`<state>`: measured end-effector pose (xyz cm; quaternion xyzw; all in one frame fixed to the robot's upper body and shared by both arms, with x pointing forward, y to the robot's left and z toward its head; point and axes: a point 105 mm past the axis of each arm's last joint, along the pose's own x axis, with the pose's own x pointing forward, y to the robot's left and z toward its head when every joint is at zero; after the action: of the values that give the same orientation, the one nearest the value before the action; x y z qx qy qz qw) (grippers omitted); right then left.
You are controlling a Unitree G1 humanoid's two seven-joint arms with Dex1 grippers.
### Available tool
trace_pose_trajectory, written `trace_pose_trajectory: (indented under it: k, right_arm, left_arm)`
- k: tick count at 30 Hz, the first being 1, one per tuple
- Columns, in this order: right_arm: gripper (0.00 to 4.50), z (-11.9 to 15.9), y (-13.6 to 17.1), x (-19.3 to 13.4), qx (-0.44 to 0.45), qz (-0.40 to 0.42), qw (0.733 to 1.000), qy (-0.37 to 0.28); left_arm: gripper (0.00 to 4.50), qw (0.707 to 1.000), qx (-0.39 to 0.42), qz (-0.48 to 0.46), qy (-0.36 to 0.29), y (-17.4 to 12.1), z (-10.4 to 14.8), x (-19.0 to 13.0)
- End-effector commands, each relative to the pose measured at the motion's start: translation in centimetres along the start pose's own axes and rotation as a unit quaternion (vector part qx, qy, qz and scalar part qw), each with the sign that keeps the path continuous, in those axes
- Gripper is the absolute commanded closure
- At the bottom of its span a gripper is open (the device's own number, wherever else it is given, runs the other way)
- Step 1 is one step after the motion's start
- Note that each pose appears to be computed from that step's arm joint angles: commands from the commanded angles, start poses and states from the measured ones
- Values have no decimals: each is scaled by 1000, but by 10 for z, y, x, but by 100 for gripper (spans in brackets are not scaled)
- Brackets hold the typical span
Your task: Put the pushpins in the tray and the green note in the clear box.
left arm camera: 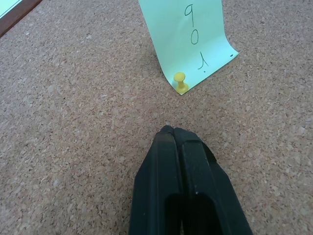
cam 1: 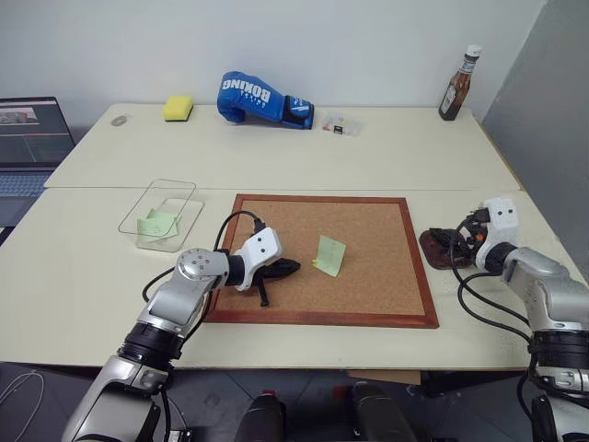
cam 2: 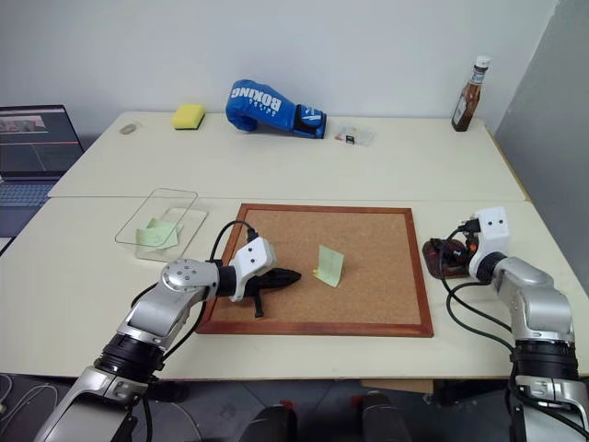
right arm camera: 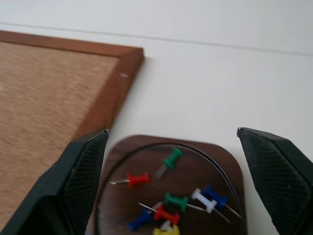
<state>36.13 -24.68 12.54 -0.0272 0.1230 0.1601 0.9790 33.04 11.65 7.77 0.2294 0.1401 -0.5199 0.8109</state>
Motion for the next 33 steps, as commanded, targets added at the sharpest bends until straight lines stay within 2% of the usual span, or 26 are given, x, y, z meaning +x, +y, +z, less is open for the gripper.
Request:
trace_pose_trajectory:
  k: [1, 5, 10, 12, 17, 20, 24, 33]
  right_arm:
    - [7, 27, 23, -11, -27, 73, 996, -42]
    - [7, 26, 64, -26, -44, 194, 980, -24]
    - [7, 13, 122, -55, -23, 365, 930, 44]
    - [7, 15, 146, -54, -14, 406, 913, 46]
    - [7, 22, 176, -36, -18, 431, 902, 28]
    - [7, 19, 193, -10, -44, 423, 905, 12]
    - [7, 8, 203, 14, -67, 420, 905, 8]
    - [7, -10, 209, 38, -129, 407, 904, -11]
  left_arm:
    - [450, 995, -42, -6, 90, -10, -49, 2]
    - [450, 995, -45, -5, 89, -10, -49, 2]
    - [450, 995, -50, -3, 88, -8, -49, 0]
    - [450, 995, -53, -1, 85, -7, -48, 0]
    - [450, 995, -54, 1, 79, -6, -45, 0]
    - [450, 995, -58, 9, 76, -3, -44, -1]
    - [450, 995, -59, 10, 75, -3, -43, 0]
    - [450, 995, -77, 19, 56, 2, -34, -1]
